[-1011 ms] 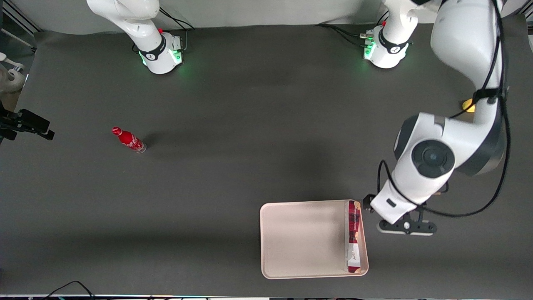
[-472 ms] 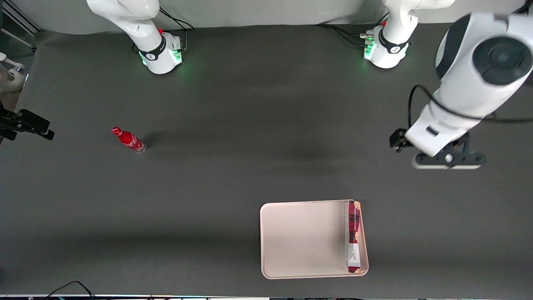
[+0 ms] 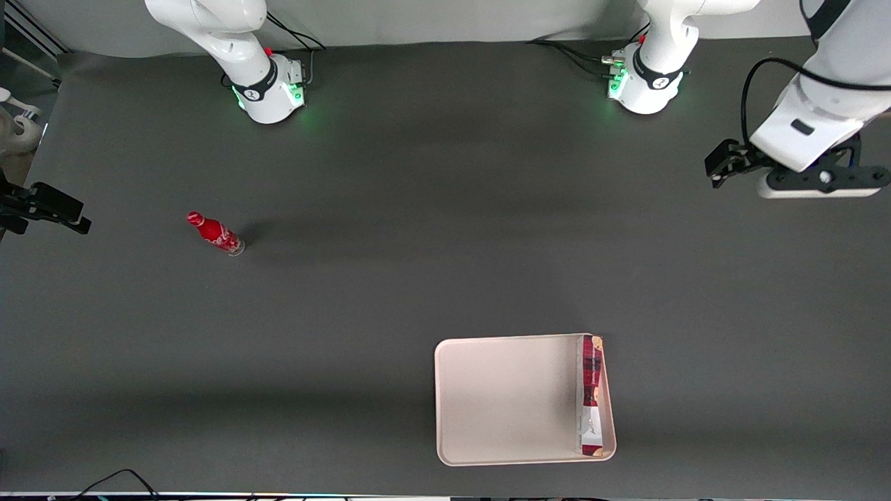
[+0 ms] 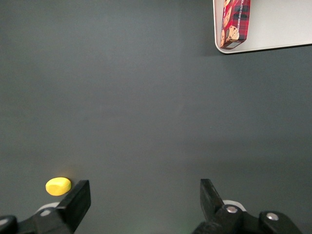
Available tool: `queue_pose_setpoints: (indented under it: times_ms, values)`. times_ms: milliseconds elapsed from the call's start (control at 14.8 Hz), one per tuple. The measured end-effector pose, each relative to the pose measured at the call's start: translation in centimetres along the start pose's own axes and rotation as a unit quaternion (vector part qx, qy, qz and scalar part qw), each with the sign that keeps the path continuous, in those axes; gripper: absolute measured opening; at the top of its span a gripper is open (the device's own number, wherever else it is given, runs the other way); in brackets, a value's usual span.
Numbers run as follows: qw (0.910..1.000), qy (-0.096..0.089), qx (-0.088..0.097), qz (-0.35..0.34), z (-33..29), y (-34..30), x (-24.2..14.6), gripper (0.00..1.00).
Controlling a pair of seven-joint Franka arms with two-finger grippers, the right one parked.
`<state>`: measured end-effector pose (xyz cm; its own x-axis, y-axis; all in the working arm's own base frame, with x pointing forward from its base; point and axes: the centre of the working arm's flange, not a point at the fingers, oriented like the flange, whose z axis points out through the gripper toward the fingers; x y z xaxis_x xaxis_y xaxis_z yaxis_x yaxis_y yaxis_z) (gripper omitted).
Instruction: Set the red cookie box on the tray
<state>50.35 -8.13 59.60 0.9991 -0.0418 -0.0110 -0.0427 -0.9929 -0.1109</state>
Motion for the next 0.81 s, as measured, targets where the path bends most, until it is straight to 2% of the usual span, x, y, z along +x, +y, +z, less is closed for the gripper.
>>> queue_pose_setpoints:
  times_ms: [202,337,472,607,809]
  values:
    - [1.0,0.001,-0.008,0.003,-0.4,-2.2,-0.8,1.0]
    - [0.9997,0.012,-0.02,-0.002,-1.4,-2.9,-0.5,1.0]
    - [0.9988,0.026,-0.041,-0.007,-3.1,-2.9,0.0,1.0]
    - [0.9983,0.031,-0.048,-0.008,-3.9,-3.1,1.2,1.0]
    - [0.9984,0.023,-0.052,-0.009,-2.7,-3.1,3.8,1.0]
